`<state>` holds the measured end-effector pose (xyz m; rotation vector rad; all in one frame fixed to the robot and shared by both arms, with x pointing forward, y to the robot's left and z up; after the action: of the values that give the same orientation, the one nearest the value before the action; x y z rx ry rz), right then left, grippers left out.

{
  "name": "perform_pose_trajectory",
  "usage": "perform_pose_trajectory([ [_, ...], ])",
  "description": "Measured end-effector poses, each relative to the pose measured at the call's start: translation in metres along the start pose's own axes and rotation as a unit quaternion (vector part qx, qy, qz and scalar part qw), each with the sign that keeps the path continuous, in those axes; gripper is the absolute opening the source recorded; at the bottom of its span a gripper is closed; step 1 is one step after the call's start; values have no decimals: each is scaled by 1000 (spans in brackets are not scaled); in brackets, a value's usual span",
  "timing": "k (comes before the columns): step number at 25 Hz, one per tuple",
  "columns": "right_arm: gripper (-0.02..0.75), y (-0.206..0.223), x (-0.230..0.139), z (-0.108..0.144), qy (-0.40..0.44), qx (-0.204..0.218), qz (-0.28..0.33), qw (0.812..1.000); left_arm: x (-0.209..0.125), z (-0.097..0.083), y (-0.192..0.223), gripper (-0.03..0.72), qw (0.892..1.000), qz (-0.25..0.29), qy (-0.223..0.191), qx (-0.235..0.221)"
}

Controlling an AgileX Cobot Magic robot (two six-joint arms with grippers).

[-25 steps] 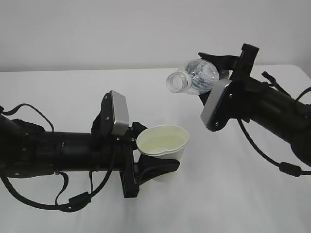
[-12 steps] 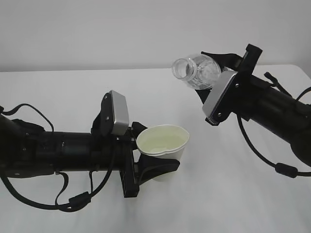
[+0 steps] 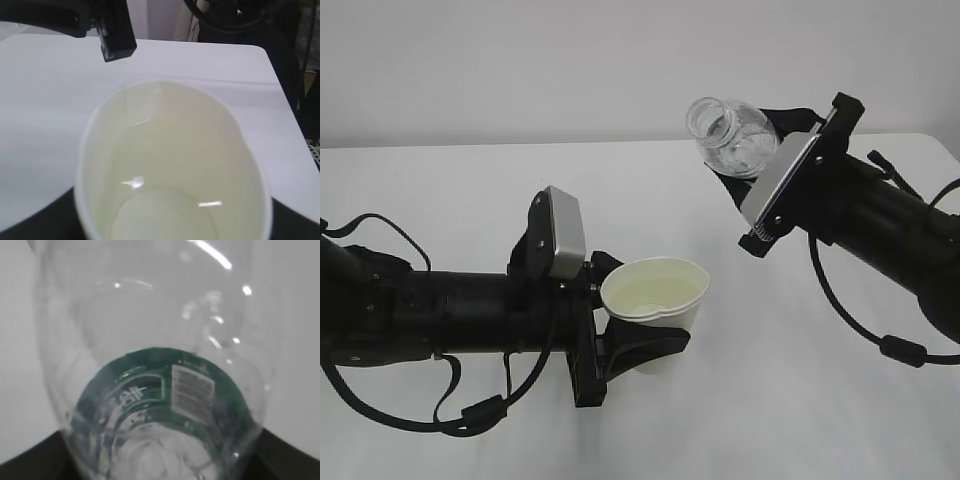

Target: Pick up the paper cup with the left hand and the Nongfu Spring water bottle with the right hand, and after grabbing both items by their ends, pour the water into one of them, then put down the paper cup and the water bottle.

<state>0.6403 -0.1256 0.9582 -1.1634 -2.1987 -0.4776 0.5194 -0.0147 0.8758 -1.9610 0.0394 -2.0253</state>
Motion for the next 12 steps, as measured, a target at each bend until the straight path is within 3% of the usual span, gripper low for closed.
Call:
perform_pose_trajectory([
  [12,468,0,-3,-4,62,-11,8,998,0,0,0,430,1000,0,0,0],
])
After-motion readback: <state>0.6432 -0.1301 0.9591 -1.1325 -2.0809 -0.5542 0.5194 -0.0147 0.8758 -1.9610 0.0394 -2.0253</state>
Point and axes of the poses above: a point on each arm's last joint axis where the gripper is mounted, y pointing out along that axis toward the gripper, z along the wrist's bending axis when the last joint is at zero, x = y × z, the point moved 10 cm from there along y, pointing out along that axis toward the gripper, and after that the axes turned 3 degrees about y, right-handed, at the moved point
